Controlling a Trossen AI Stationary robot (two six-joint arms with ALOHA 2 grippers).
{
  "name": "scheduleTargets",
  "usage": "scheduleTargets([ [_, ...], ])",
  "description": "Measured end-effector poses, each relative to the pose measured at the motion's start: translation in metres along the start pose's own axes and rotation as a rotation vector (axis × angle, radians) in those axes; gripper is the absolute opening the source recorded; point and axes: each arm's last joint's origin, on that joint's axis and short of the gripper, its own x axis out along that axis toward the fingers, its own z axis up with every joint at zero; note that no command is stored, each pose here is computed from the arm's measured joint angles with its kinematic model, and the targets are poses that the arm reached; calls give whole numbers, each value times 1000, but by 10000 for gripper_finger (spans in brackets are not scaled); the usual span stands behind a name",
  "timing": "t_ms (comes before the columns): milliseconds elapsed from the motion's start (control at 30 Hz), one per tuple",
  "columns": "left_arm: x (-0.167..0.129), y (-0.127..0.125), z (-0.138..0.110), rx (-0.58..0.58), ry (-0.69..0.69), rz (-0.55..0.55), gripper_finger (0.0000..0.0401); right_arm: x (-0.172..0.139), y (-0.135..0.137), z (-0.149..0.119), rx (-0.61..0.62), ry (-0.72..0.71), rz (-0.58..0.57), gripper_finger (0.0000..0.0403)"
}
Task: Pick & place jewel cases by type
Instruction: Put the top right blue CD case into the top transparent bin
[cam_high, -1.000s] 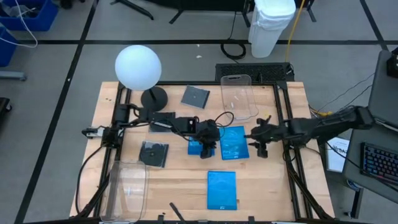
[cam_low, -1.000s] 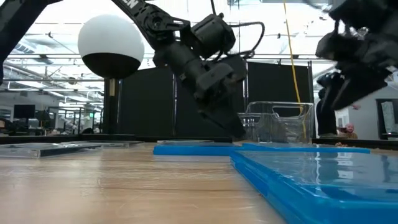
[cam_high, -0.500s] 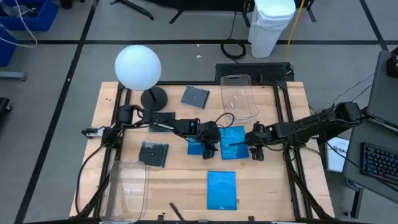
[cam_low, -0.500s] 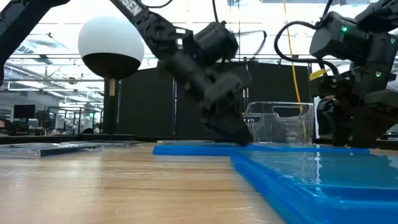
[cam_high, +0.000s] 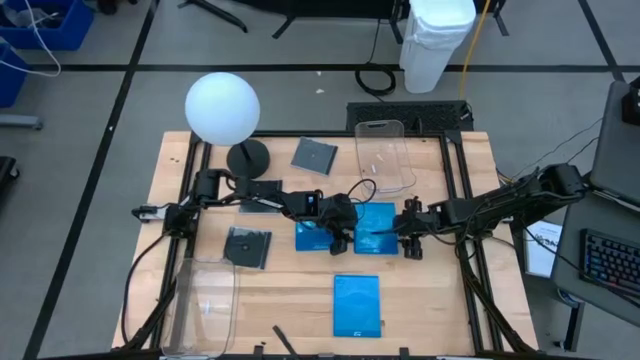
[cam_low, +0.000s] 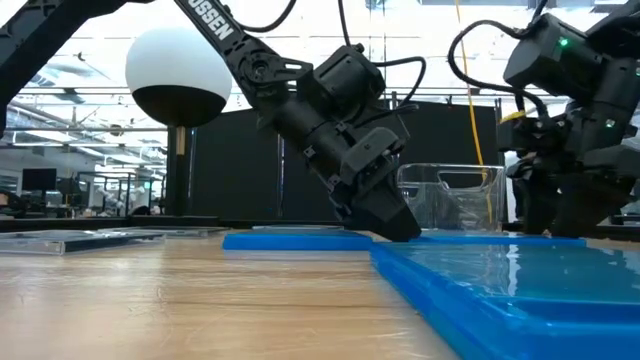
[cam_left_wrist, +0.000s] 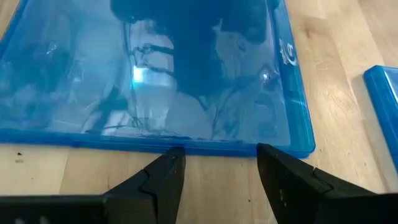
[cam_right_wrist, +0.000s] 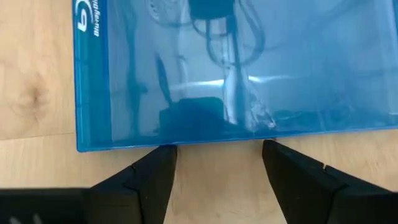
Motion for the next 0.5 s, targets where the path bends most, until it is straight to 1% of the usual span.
scheduleTargets([
  [133,0,0,1,1,-12,-9,207,-10,0,1,31,-48,17,222],
  [500,0,2,1,-2,-17,-13,207,-23,6,1,17,-102,19,217],
])
